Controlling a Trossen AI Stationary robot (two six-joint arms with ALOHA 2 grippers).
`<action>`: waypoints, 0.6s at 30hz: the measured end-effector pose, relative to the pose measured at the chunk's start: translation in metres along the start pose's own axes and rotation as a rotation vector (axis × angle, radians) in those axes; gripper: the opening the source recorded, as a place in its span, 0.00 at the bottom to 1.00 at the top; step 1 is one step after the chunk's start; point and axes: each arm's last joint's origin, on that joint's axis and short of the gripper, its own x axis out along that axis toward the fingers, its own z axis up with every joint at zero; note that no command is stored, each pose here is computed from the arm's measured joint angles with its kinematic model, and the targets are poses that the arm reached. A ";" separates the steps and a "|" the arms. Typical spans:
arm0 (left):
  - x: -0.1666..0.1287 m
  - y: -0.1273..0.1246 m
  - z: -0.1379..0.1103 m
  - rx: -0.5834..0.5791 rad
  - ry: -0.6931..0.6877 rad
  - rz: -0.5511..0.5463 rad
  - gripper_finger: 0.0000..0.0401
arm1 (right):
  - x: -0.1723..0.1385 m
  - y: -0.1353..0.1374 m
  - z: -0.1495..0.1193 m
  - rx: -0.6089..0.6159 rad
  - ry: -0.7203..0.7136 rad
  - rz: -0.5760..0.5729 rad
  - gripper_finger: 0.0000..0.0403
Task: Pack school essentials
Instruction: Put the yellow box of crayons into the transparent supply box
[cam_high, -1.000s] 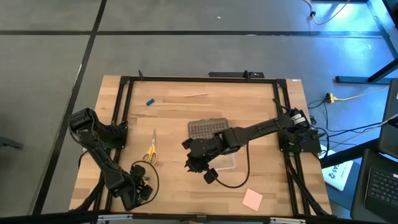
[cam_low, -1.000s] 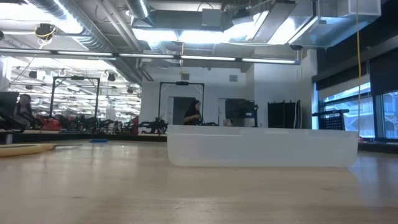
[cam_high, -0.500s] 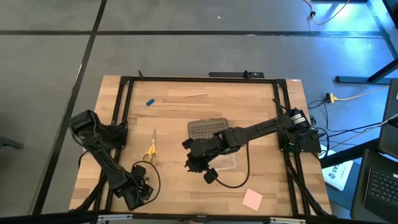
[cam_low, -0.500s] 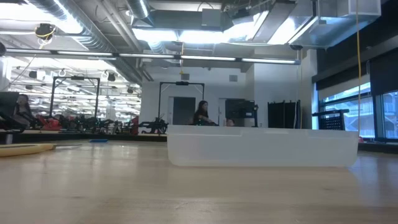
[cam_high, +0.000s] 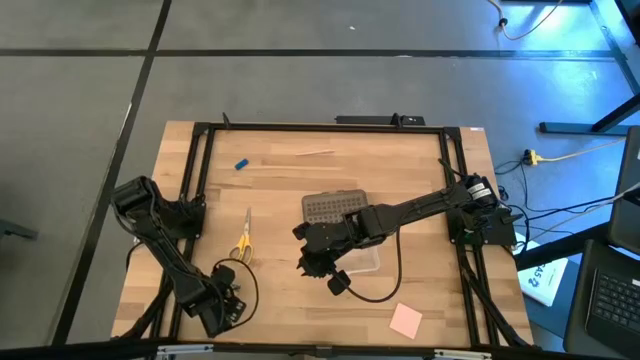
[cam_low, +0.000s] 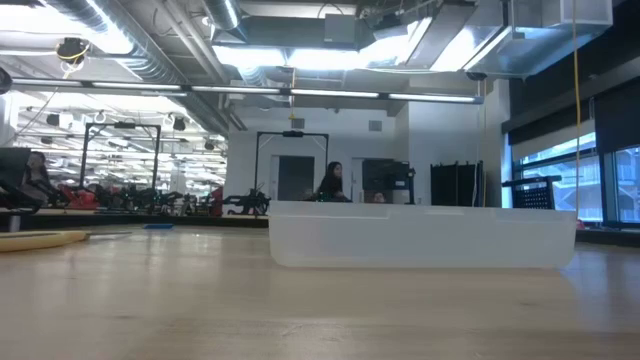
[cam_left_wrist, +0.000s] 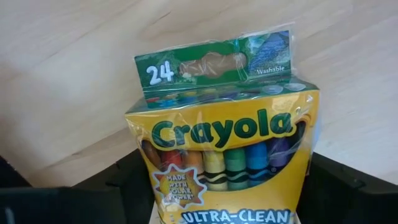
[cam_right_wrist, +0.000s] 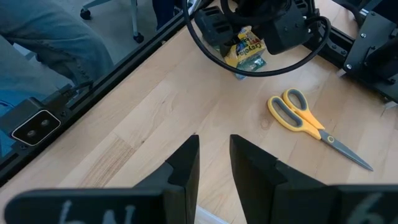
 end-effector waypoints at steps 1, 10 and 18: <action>0.000 0.000 0.000 0.006 0.001 0.001 0.70 | 0.000 0.000 0.000 0.000 0.000 0.000 0.23; -0.011 0.000 0.004 0.034 -0.055 -0.081 0.70 | 0.000 0.000 0.000 0.000 0.000 0.000 0.23; -0.033 -0.002 0.015 0.118 -0.074 -0.172 0.70 | -0.006 0.001 -0.002 0.012 0.032 0.010 0.23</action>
